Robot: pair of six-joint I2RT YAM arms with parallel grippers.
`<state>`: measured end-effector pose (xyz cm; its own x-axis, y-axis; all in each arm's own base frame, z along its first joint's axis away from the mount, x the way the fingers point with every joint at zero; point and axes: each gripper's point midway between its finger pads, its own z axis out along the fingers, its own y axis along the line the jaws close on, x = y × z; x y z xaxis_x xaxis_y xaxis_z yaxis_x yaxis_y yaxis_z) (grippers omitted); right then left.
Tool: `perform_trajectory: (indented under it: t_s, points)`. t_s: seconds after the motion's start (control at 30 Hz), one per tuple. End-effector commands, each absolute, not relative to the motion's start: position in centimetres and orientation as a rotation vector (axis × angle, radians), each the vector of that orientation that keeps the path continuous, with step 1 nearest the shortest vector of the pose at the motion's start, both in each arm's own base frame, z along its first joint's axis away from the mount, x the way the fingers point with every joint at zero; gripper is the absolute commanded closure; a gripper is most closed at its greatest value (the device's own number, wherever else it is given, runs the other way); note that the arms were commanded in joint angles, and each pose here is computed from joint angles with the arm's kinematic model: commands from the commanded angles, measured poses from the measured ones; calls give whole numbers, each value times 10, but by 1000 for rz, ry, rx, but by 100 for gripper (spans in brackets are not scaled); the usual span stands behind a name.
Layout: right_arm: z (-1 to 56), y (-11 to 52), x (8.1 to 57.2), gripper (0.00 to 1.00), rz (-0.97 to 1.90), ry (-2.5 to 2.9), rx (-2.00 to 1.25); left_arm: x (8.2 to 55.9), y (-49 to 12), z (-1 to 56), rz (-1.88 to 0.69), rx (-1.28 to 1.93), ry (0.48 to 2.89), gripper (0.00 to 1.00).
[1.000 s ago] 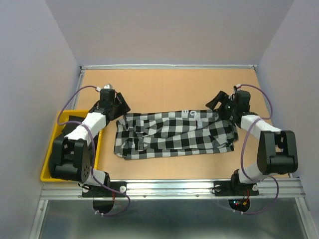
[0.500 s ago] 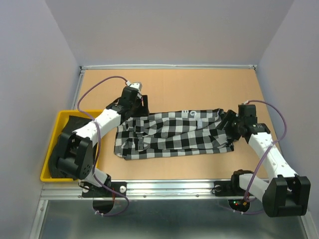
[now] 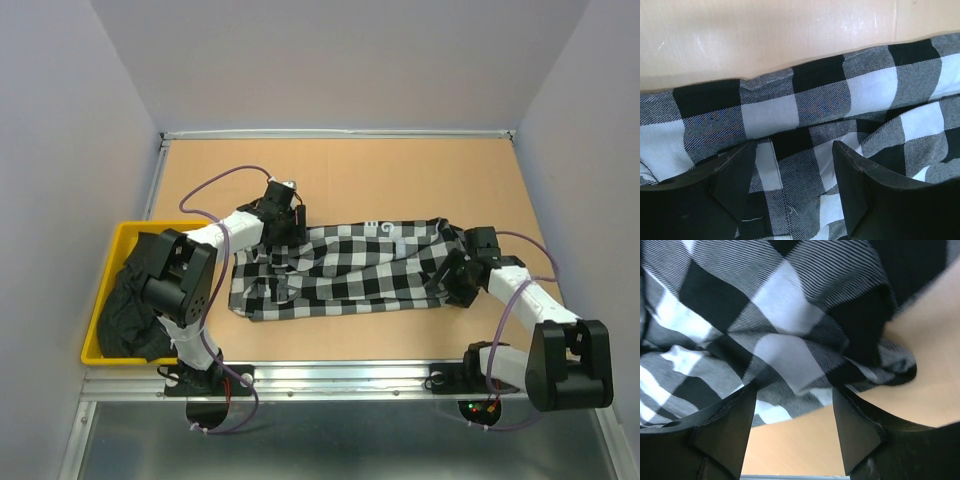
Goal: Fold and stack the long sleeve shirts
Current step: Fold the shirt
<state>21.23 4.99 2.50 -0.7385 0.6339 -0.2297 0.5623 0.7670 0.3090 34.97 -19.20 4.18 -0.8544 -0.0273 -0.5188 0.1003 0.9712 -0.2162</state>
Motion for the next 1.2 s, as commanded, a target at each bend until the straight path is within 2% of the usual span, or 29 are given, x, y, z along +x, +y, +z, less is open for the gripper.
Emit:
perform_trajectory:
  t_s: [0.0, 0.13, 0.27, 0.3, 0.33, 0.43, 0.47, 0.57, 0.63, 0.8, 1.0, 1.03, 1.1, 1.17]
  points:
    - [17, 46, 245, 33, 303, 2552, 932, 351, -192, 46, -322, -36, 2579, 28]
    - [11, 40, 287, 34, 247, 2535, 893, 339, -189, 32, -325, -126, 2630, 29]
    - [15, 40, 364, 34, 246, 2505, 768, 314, -193, 18, -425, -273, 2695, 30]
    - [-7, 42, 373, 34, 237, 2561, 755, 307, -199, 21, -489, -303, 2701, 30]
    - [17, 45, 418, 34, 275, 2486, 703, 292, -197, 11, -513, -342, 2735, 30]
    - [26, 64, 474, 34, 376, 2462, 538, 278, -215, 20, -703, -472, 2691, 30]
    - [34, 76, 510, 34, 410, 2429, 449, 263, -222, 21, -785, -479, 2698, 30]
    - [41, 118, 546, 32, 511, 2402, 290, 240, -248, 32, -889, -414, 2680, 29]
    - [71, 134, 570, 29, 529, 2334, 220, 231, -258, 47, -924, -342, 2646, 27]
    - [95, 135, 558, 22, 485, 2306, 239, 224, -238, 77, -854, -378, 2534, 26]
    - [118, 137, 485, 21, 452, 2330, 188, 242, -204, 97, -616, -363, 2432, 27]
    - [131, 137, 473, 22, 437, 2309, 183, 244, -202, 96, -596, -356, 2433, 28]
    - [113, 148, 438, 24, 443, 2374, 176, 247, -202, 89, -559, -340, 2458, 32]
    - [118, 165, 415, 28, 479, 2379, 168, 250, -201, 83, -520, -313, 2475, 35]
